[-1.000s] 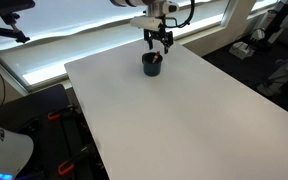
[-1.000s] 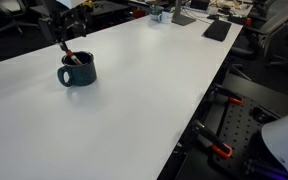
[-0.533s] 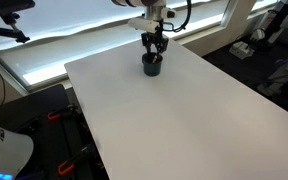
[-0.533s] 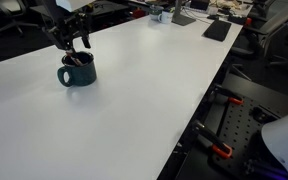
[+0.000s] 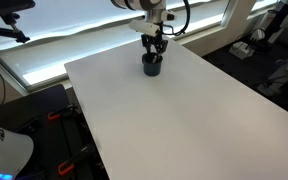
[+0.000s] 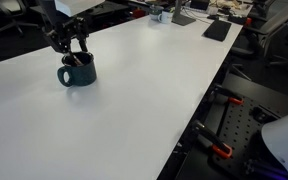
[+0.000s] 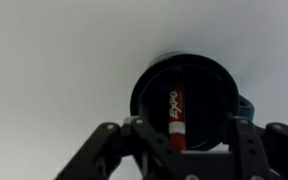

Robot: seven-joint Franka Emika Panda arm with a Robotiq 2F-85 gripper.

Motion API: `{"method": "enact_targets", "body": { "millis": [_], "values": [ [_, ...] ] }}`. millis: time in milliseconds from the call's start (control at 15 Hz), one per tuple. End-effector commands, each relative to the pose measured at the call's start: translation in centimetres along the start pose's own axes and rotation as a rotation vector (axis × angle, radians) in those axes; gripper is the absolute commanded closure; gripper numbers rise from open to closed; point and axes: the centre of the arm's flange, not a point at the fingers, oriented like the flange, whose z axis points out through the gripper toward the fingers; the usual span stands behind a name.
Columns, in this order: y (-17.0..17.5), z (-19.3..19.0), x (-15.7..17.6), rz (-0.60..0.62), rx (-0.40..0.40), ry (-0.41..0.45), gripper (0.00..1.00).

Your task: Take the marker out of the cup

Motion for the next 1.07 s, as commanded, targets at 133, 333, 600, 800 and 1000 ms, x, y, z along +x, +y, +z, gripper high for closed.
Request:
{"method": "enact_targets", "body": {
  "millis": [133, 333, 600, 800, 1000],
  "values": [
    [-0.2, 0.6, 0.7, -0.044, 0.046, 0.042, 0.42],
    [-0.2, 0.9, 0.8, -0.076, 0.05, 0.088, 0.36],
    [0.1, 1.3, 1.2, -0.125, 0.046, 0.156, 0.44],
    [0.2, 1.8, 1.2, -0.155, 0.051, 0.174, 0.7],
    [0.2, 1.7, 0.7, -0.194, 0.062, 0.192, 0.94]
  ]
}}
